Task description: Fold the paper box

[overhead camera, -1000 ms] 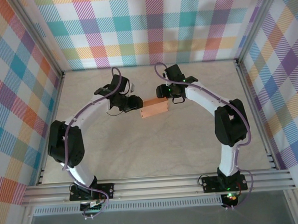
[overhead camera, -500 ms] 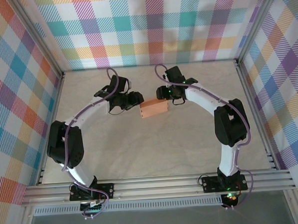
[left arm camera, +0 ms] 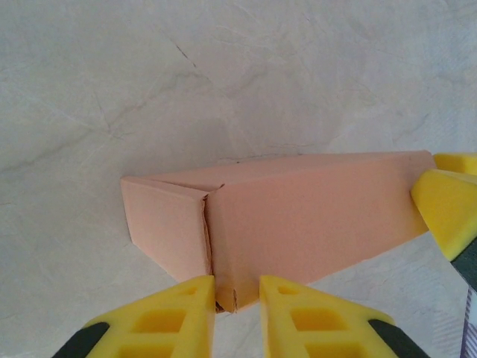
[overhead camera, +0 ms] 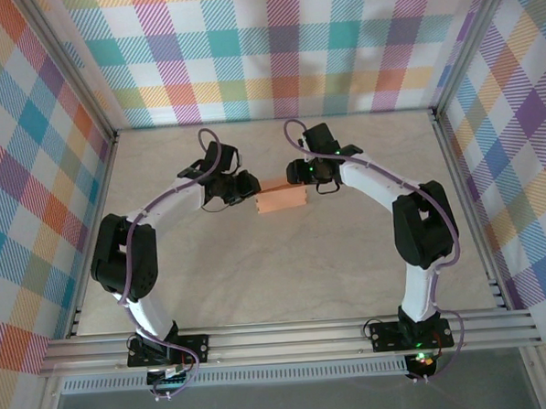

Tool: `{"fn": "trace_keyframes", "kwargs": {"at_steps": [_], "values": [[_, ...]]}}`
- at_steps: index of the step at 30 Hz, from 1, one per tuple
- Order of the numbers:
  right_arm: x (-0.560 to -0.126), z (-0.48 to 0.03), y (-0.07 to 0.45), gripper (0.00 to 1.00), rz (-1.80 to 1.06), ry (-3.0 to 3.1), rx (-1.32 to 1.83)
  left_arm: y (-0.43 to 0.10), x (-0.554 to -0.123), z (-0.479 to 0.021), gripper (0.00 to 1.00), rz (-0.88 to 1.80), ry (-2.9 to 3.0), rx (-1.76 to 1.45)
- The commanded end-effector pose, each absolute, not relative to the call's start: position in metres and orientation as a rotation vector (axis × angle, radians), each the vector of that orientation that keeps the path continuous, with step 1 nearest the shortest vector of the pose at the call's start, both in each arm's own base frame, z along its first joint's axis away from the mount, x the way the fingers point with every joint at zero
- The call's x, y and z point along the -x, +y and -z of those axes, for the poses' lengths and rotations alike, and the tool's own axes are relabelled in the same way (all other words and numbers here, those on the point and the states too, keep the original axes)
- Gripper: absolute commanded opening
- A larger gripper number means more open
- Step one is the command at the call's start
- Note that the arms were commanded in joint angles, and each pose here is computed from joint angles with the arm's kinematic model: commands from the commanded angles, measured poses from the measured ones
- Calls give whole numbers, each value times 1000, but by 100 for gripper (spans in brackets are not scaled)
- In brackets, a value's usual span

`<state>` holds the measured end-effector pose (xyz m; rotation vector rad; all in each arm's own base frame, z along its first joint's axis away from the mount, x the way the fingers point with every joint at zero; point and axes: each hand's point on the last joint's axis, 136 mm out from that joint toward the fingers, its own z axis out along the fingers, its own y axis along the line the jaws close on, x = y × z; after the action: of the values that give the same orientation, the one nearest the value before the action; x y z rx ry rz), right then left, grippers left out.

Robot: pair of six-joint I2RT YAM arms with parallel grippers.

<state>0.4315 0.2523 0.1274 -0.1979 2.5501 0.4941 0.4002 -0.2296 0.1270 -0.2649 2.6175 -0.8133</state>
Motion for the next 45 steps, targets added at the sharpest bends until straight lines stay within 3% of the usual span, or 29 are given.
{"fn": "trace_keyframes", "kwargs": {"at_steps": [1,9,13,24,30,32,39,45], "values": [[-432,-158,252,55,-563,2484,173,-220,-394,-102,21,749,2682,298],[-437,-154,240,58,-538,2494,108,-220,-389,-86,19,751,2711,298],[-432,-131,234,53,-515,2545,90,-219,-388,-83,17,742,2717,289],[-419,-96,222,13,-480,2626,80,-216,-383,-75,14,728,2736,281],[-424,-113,227,0,-507,2590,97,-219,-385,-82,20,753,2715,267],[-424,-116,228,0,-516,2584,98,-220,-386,-84,24,761,2707,265],[-427,-125,231,10,-540,2567,105,-222,-392,-115,50,789,2628,236],[-426,-121,232,12,-542,2576,107,-222,-401,-124,56,805,2593,252]]}}
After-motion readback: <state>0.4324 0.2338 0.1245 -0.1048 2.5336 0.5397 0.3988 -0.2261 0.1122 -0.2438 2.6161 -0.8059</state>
